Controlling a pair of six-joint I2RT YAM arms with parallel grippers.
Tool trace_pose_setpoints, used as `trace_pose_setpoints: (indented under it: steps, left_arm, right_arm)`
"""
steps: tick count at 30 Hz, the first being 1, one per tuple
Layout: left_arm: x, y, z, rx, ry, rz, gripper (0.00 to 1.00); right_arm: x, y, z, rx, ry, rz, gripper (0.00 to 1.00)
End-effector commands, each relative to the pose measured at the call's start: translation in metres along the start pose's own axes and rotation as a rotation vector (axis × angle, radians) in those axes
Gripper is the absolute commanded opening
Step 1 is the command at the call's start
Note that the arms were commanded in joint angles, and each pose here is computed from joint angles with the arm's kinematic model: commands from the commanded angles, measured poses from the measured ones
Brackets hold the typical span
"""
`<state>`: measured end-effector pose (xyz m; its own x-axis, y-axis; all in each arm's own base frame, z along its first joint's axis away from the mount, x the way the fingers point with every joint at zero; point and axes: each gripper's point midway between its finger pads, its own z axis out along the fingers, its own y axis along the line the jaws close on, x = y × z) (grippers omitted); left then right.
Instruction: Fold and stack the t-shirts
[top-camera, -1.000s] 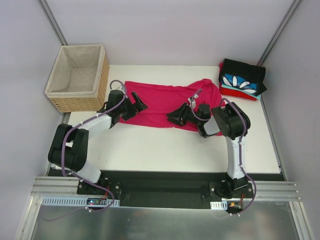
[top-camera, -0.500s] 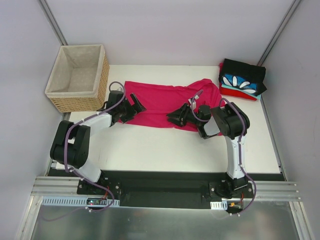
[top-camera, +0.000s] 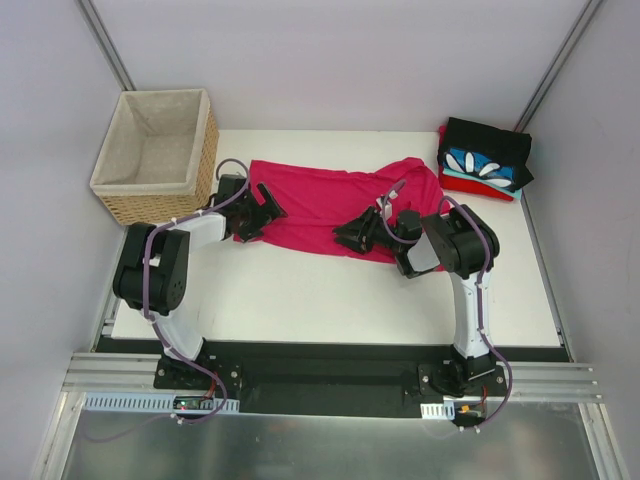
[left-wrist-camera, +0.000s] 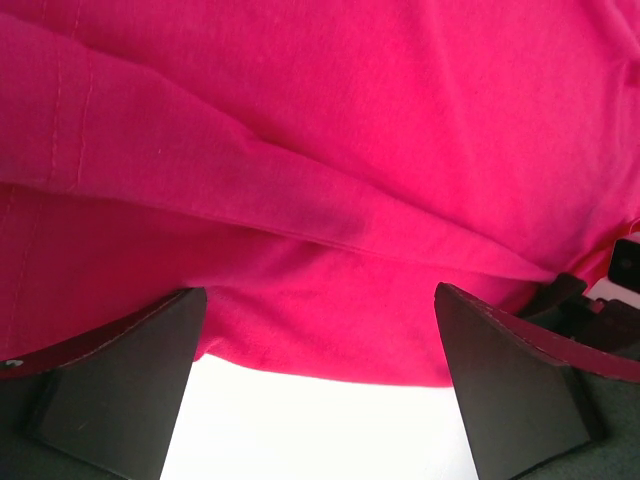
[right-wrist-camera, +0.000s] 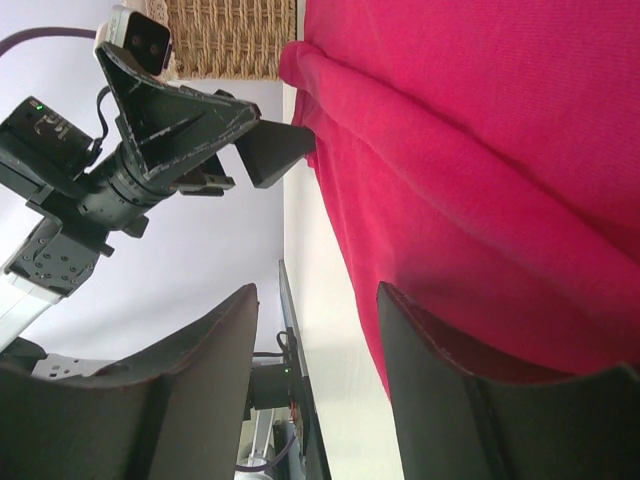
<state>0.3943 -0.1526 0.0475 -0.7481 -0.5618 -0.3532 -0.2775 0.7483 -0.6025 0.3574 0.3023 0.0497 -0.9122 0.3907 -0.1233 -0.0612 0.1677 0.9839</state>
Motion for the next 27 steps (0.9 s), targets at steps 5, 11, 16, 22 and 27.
trace_pose_setpoints:
  steps: [5,11,16,22,27]
  left_arm:
    - [-0.020,0.002,0.006,-0.014,-0.024,-0.006,0.99]
    - [-0.024,-0.008,-0.009,0.013,-0.044,0.007,0.99]
    - [-0.023,-0.010,-0.023,0.016,-0.051,0.012,0.99]
    - [-0.011,-0.002,-0.042,0.003,-0.064,0.002,0.98]
    - [-0.018,0.000,-0.043,-0.016,-0.087,0.029,0.98]
  right_arm:
    - [0.008,0.010,0.001,-0.088,0.012,-0.107,0.55]
    - [0.010,0.009,0.003,-0.088,0.019,-0.104,0.55]
    - [0.011,0.008,0.004,-0.085,0.021,-0.102,0.55]
    - [0.013,0.008,0.004,-0.084,0.026,-0.103,0.55]
    - [0.016,0.010,0.006,-0.087,0.031,-0.109,0.55]
